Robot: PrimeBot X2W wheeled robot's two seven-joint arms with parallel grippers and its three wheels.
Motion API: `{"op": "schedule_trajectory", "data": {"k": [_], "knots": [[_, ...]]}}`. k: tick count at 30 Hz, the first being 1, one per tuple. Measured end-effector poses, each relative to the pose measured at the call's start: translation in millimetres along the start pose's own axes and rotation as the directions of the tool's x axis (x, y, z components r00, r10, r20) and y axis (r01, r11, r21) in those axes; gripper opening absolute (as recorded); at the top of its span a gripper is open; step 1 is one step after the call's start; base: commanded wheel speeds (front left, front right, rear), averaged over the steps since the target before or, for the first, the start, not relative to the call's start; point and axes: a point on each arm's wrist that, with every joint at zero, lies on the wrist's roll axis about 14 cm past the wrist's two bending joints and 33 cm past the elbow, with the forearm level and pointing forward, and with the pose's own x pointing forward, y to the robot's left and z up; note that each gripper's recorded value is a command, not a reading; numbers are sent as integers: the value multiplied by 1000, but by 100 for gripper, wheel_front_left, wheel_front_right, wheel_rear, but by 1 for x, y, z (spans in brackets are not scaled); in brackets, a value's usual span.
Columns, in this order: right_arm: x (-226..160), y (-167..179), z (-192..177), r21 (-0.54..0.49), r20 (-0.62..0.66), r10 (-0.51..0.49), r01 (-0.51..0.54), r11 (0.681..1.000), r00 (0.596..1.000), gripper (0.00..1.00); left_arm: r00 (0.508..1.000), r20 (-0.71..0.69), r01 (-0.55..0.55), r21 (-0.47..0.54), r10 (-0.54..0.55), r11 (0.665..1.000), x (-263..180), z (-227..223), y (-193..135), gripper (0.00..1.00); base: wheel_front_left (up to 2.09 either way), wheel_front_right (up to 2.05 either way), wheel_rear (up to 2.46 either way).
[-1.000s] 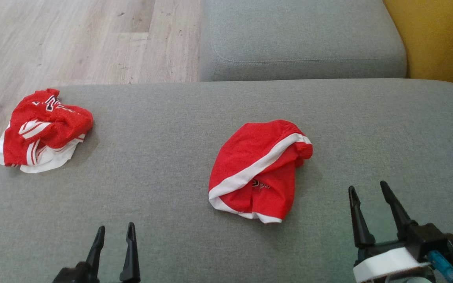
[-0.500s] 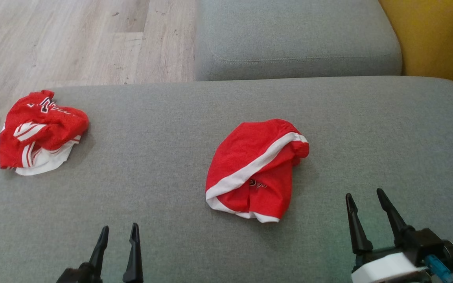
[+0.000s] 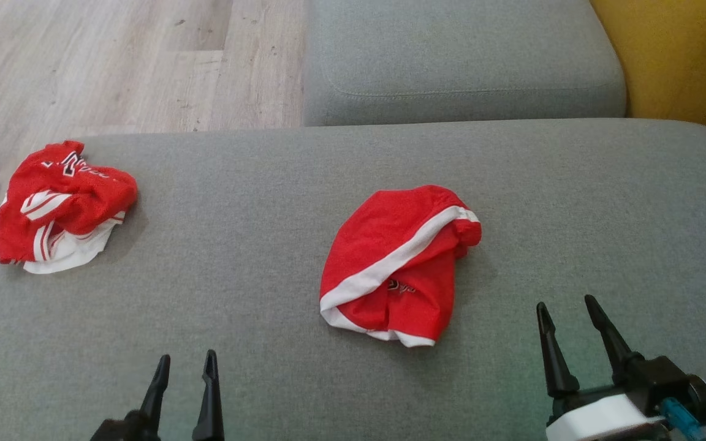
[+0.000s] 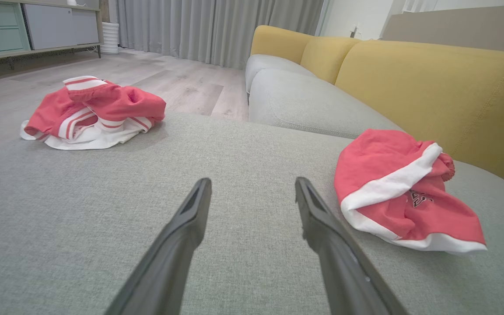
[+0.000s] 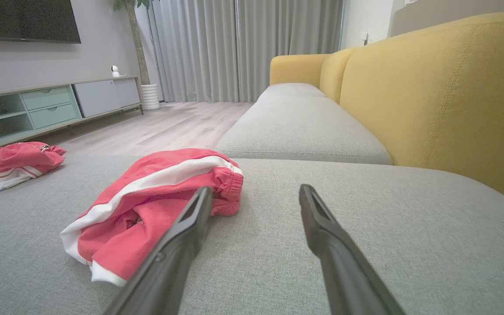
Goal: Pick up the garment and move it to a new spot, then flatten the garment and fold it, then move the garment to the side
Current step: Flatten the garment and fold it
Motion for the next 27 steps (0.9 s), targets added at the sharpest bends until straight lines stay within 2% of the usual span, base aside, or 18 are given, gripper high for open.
{"op": "schedule_trajectory", "data": {"k": [7,11,14,17,22,27], "knots": [[-1,-2,-5,2,-15,-6,6,1000,1000,100,998,-46,41,4,-41,999,4,-10,-14,100,0,0,0],[-1,-4,-9,-5,-29,-12,12,1000,1000,100,984,-102,145,-32,-148,989,16,-20,-52,100,0,0,0],[-3,-6,-12,-11,-39,-19,19,1000,999,100,957,-155,242,-48,-246,969,30,-29,-88,100,0,0,0],[-3,-11,-12,-15,-41,-37,36,999,998,100,930,-216,288,-78,-298,954,40,-43,-112,100,0,0,0],[6,-27,-4,-30,-19,-79,78,996,997,100,882,-356,284,-119,-308,951,51,-79,-125,100,0,0,0],[6,-43,-8,-43,-36,-129,127,991,991,100,855,-427,257,-144,-294,956,72,-98,-127,100,0,0,0]]}}
